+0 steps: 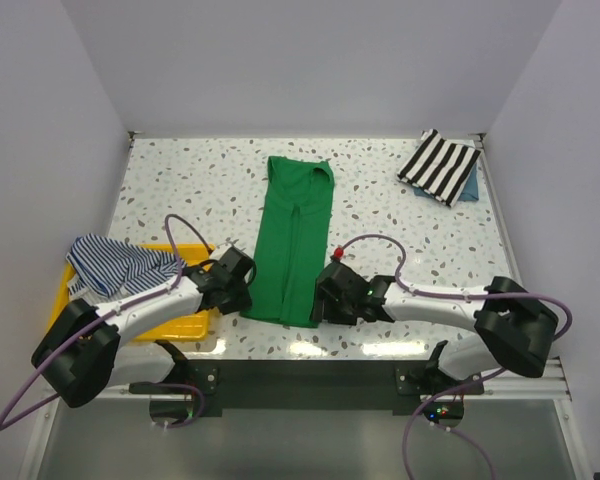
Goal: Fold and stack the tank tops
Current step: Fold the tank top
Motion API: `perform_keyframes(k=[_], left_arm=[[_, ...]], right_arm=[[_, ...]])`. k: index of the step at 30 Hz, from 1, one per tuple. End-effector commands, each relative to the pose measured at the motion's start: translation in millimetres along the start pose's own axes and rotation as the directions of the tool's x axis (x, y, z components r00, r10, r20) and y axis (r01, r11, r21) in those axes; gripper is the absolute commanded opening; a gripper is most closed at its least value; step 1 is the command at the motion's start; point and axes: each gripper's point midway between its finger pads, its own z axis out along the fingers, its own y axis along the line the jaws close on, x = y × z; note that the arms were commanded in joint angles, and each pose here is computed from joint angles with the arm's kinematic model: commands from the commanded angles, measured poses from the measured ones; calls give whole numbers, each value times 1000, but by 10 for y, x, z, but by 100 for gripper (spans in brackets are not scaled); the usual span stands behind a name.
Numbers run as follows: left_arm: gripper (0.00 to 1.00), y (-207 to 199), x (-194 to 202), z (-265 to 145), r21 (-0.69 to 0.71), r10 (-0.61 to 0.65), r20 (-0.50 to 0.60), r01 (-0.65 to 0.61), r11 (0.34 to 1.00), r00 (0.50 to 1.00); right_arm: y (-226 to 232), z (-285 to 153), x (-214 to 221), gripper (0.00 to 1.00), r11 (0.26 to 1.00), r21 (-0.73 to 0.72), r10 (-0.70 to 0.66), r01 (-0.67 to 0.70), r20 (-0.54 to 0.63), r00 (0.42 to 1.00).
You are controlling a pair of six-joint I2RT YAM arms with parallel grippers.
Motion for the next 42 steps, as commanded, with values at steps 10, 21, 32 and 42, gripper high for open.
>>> perform_keyframes(k=[10, 21, 32, 42], left_arm=[[20, 285, 410, 134, -59, 47, -117, -54, 997, 992], [0, 226, 679, -1, -25, 125, -167, -131, 991, 978], [0, 151, 964, -308, 24, 182, -206, -181, 983, 961], [0, -361, 381, -448, 46, 189, -55, -186, 981, 980]], right_arm=[[48, 143, 124, 49, 998, 40, -39, 39, 0, 999], [-335, 14, 257, 11, 973, 179, -137, 143, -45, 990], [-464, -444, 477, 9, 945, 223, -233, 241, -62, 970], [-31, -570, -59, 14, 931, 241, -301, 274, 81, 950]])
